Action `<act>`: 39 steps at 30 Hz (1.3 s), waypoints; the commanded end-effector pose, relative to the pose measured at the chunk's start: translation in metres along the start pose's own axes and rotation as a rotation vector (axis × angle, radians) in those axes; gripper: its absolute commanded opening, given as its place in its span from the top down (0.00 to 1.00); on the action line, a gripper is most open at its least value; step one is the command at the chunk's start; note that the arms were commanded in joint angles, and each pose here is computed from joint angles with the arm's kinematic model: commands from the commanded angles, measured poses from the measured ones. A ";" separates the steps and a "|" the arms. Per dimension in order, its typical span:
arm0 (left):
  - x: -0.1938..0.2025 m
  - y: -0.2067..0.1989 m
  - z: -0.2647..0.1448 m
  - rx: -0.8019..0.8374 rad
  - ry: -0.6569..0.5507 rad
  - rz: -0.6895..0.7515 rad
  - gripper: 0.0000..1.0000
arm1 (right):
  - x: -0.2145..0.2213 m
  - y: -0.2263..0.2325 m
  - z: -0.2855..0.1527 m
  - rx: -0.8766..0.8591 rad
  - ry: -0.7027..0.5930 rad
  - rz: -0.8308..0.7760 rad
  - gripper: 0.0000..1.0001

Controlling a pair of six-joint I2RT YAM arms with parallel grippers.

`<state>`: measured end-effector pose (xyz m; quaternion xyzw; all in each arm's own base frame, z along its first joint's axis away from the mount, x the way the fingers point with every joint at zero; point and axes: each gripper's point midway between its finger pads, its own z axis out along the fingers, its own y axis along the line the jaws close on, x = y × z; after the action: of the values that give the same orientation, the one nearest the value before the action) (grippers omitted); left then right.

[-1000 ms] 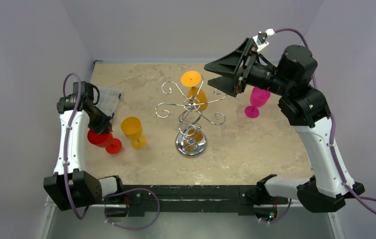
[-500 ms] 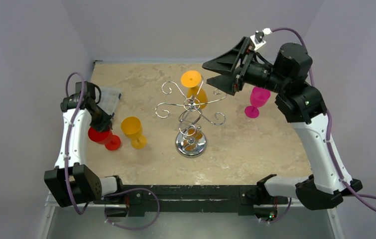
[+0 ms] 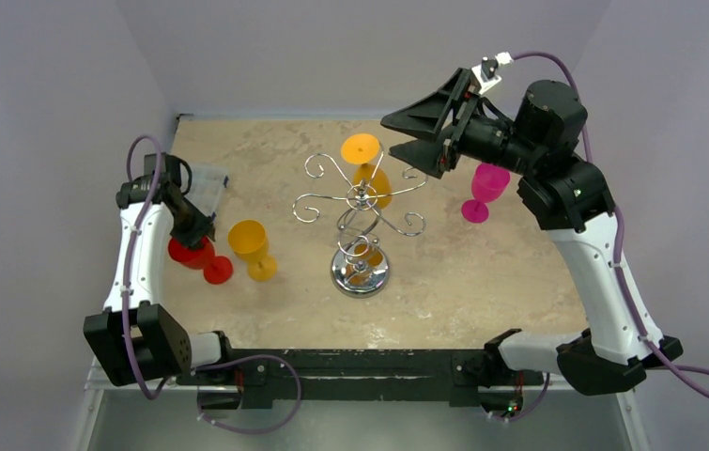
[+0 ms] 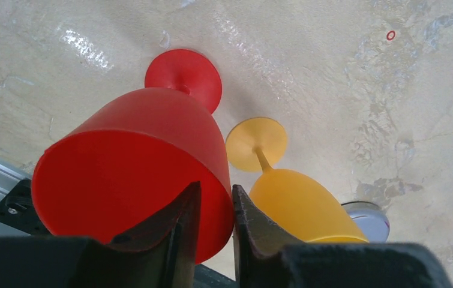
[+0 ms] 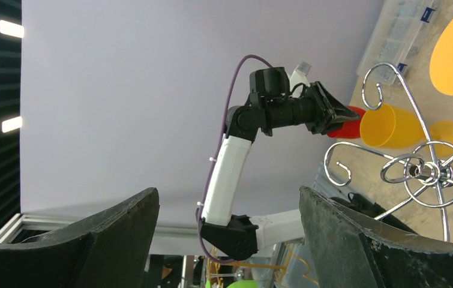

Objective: Take the wine glass off the wine glass rack

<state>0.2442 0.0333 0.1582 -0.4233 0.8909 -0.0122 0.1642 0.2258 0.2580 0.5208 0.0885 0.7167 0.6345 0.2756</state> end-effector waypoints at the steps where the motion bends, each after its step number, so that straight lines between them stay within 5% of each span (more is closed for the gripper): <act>1: -0.012 -0.008 -0.003 0.033 -0.036 -0.003 0.72 | -0.006 0.013 -0.005 -0.038 -0.036 -0.041 0.15; 22: -0.016 -0.014 -0.032 0.084 -0.064 -0.012 0.27 | -0.002 0.016 -0.009 -0.043 -0.018 -0.047 0.14; 39: -0.014 -0.017 -0.118 0.230 -0.221 -0.031 0.00 | 0.006 0.017 -0.019 -0.043 0.004 -0.090 0.08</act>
<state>0.2400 0.0232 0.2485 -0.4163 0.8645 -0.0579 0.2757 0.2212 0.2533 0.5216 0.0773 0.7233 0.6241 0.2852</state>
